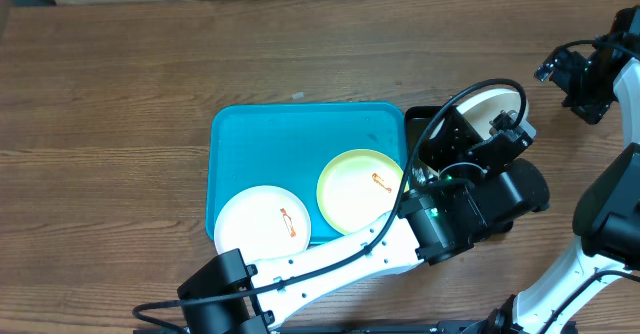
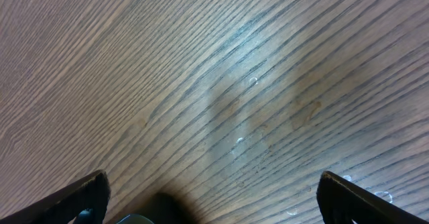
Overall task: Clean dirty plates on tray and stack at the side
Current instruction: 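Carry the white plate left and set it on the table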
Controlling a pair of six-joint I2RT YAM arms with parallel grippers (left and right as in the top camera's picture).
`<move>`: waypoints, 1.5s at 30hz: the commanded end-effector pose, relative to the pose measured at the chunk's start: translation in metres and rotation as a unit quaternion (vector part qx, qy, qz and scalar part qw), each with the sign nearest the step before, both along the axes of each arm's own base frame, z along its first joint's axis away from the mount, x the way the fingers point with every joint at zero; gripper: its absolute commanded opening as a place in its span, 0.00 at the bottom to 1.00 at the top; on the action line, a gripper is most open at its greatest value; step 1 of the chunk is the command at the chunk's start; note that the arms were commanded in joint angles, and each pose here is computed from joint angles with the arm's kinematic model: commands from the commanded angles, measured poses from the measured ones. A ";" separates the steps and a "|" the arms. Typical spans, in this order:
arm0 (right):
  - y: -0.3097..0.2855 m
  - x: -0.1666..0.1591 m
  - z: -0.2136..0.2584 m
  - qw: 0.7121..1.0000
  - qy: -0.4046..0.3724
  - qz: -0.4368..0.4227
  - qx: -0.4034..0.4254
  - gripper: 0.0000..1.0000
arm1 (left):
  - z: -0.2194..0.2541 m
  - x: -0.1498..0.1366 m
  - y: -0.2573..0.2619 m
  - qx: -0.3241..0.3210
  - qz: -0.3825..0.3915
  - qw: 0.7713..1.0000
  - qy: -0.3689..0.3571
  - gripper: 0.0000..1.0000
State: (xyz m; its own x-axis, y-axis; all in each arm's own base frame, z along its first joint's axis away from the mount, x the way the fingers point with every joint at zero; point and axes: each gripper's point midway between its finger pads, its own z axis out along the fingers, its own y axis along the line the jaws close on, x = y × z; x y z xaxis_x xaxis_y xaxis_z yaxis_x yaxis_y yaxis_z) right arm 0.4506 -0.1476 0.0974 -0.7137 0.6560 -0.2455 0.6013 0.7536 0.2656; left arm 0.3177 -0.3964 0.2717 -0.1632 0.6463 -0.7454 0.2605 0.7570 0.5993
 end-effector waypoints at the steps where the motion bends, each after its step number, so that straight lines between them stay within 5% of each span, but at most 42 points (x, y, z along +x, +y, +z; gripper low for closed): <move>1: -0.001 0.005 0.021 1.000 -0.026 -0.001 -0.008 1.00 | -0.015 0.004 -0.018 -0.070 -0.045 0.994 0.068 0.04; 6: -0.001 0.005 0.021 1.000 -0.026 -0.001 -0.008 1.00 | -0.044 0.018 -0.007 -0.143 -0.047 0.973 0.174 0.04; 12: -0.001 0.005 0.021 1.000 -0.026 -0.001 -0.008 1.00 | -0.055 0.065 0.056 -0.250 -0.010 0.920 0.303 0.04; 16: -0.001 0.005 0.021 1.000 -0.026 -0.001 -0.008 1.00 | -0.072 0.114 0.172 -0.325 0.096 0.865 0.371 0.04; 21: -0.001 0.005 0.021 1.000 -0.026 -0.001 -0.008 1.00 | -0.092 0.132 0.318 -0.368 0.253 0.809 0.382 0.04; 27: -0.001 0.005 0.021 1.000 -0.026 -0.001 -0.008 1.00 | -0.109 0.113 0.485 -0.432 0.425 0.719 0.340 0.04; 33: -0.001 0.005 0.021 1.000 -0.026 -0.001 -0.008 1.00 | -0.135 0.072 0.589 -0.470 0.530 0.645 0.287 0.04; 38: -0.001 0.005 0.021 1.000 -0.026 -0.001 -0.008 1.00 | -0.171 0.043 0.622 -0.481 0.567 0.611 0.273 0.04; 45: -0.001 0.005 0.021 1.000 -0.026 -0.001 -0.009 1.00 | -0.203 0.029 0.638 -0.481 0.583 0.606 0.249 0.04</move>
